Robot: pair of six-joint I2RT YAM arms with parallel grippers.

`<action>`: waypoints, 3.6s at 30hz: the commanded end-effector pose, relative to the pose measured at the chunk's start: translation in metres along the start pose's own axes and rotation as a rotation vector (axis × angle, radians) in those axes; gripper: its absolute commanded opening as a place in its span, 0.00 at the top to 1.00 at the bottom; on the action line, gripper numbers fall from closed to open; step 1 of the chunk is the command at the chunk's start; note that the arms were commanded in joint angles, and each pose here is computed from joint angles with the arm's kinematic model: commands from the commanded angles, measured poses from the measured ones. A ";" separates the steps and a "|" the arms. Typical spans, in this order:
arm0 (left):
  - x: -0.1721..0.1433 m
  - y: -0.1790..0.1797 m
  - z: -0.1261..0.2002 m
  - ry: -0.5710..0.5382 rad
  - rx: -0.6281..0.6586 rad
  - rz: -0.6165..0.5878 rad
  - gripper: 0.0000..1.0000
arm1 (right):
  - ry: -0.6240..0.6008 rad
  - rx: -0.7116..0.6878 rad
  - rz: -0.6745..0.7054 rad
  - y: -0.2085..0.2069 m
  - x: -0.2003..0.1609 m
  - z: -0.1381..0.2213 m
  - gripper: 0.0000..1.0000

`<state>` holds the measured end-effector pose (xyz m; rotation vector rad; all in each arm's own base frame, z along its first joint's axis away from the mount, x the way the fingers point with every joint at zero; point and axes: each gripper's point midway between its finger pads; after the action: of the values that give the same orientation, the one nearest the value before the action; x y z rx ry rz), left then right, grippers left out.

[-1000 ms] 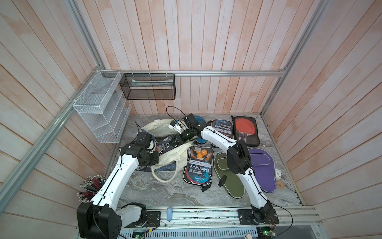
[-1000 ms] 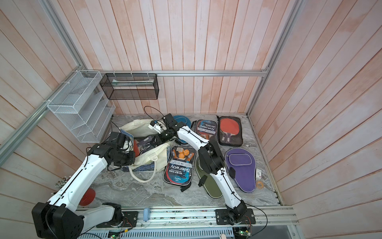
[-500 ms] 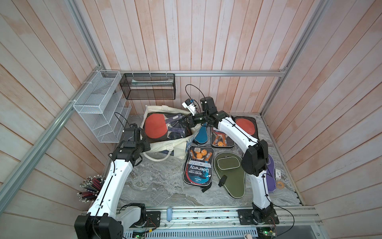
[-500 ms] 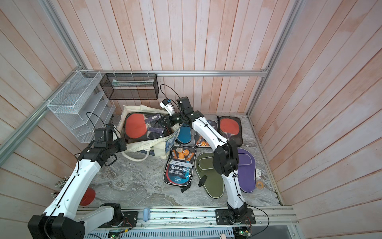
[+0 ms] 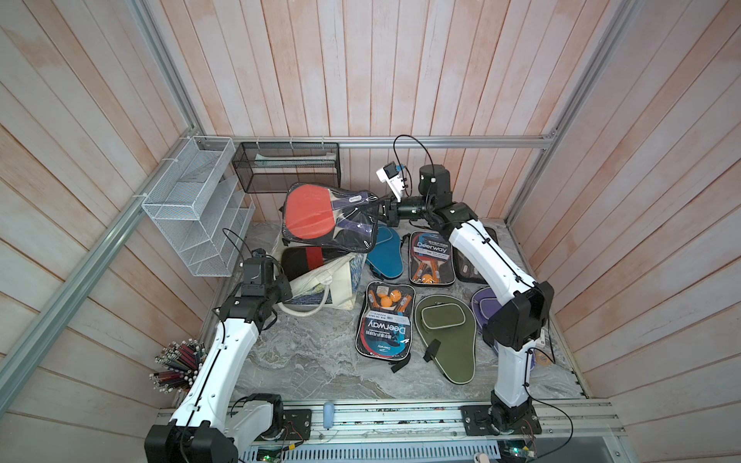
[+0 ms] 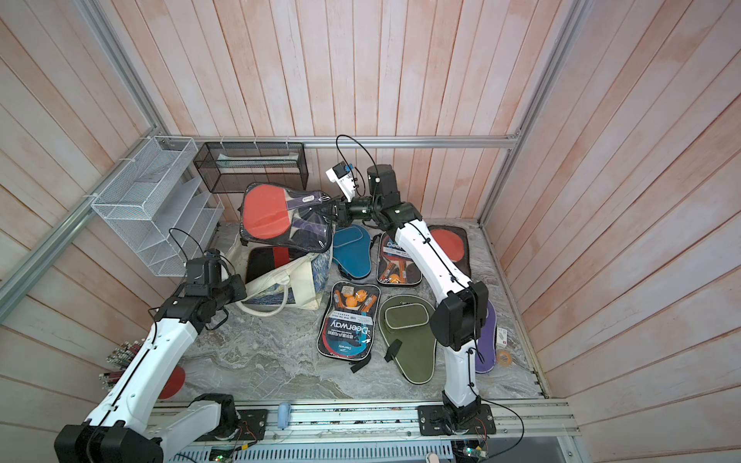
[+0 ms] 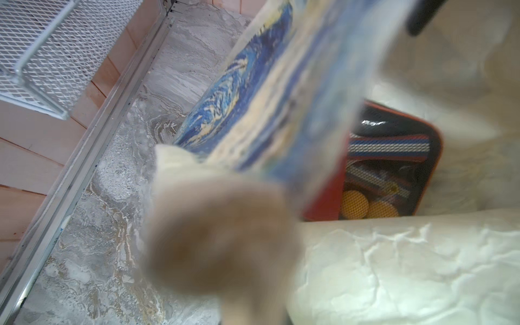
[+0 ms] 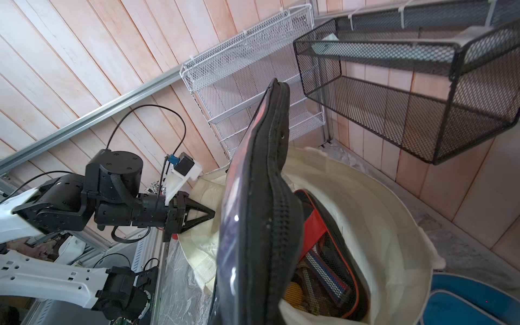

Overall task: Remove the ping pong set from the canvas bag
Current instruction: Pick up the ping pong set from the canvas bag, then place the ping pong set at the center of the board, then pick up the ping pong set from the canvas bag.

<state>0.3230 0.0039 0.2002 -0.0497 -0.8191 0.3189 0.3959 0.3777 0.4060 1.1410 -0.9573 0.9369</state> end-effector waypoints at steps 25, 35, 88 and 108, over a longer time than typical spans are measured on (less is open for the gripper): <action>0.139 0.098 0.071 -0.487 0.226 0.196 1.00 | -0.180 -0.573 -0.141 -0.036 -0.063 0.183 1.00; 0.094 0.091 0.083 -0.422 0.181 0.191 1.00 | -0.084 -0.429 -0.214 -0.078 -0.100 0.079 1.00; 0.081 0.000 0.133 -0.660 -0.331 -0.083 1.00 | 0.124 -0.413 -0.005 -0.097 -0.078 -0.012 0.01; 0.084 -0.011 0.138 -0.748 -0.413 -0.119 1.00 | 0.456 0.035 -0.035 0.067 -0.213 -0.122 0.01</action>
<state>0.2820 0.0111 0.3044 -0.2982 -1.4169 0.1255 0.2665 0.4781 0.2373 0.9217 -0.6174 1.2524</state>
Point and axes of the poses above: each gripper's point midway between its finger pads, its own z axis back along the fingers, its own y axis along the line the jaws close on, x = y × z, and after that the axes turned 3 degrees about z, right-handed
